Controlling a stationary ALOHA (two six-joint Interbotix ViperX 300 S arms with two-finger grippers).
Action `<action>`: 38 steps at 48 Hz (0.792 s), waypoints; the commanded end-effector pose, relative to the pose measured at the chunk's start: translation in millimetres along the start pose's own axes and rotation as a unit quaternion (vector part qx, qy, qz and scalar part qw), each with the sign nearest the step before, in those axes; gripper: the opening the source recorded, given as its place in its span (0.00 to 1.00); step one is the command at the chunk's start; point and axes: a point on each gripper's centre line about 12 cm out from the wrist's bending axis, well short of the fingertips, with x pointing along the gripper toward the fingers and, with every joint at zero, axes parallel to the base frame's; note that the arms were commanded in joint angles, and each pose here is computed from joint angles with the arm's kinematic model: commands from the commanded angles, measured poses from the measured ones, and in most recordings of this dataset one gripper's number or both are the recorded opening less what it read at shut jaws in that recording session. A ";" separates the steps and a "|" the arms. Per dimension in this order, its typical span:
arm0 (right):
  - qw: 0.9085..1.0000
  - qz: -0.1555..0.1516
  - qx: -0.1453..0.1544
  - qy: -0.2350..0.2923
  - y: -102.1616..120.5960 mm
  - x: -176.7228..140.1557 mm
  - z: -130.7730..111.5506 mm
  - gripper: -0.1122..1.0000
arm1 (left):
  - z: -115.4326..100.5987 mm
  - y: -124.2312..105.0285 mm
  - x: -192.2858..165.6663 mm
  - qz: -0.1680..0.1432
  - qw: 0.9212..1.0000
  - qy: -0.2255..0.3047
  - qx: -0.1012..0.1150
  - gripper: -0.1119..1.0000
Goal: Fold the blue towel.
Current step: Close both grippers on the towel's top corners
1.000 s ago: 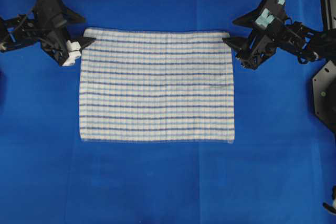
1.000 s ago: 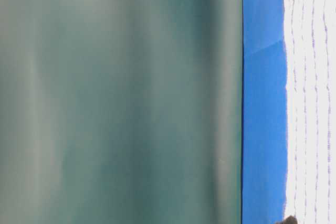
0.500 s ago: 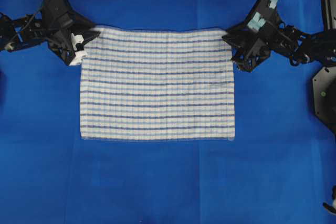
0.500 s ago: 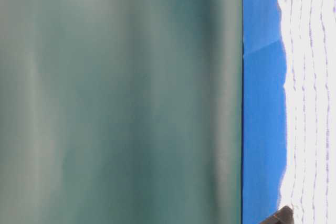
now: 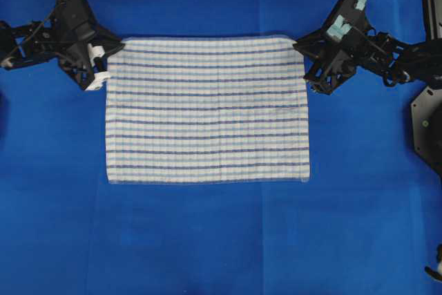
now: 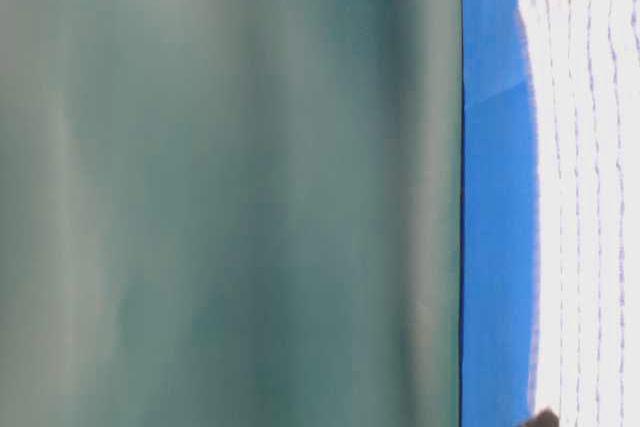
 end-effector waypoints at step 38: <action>0.999 0.045 -0.002 -0.025 19.7 -30.9 20.5 0.16 | 36.5 -18.2 -30.1 -0.028 0.998 -0.056 0.020 0.14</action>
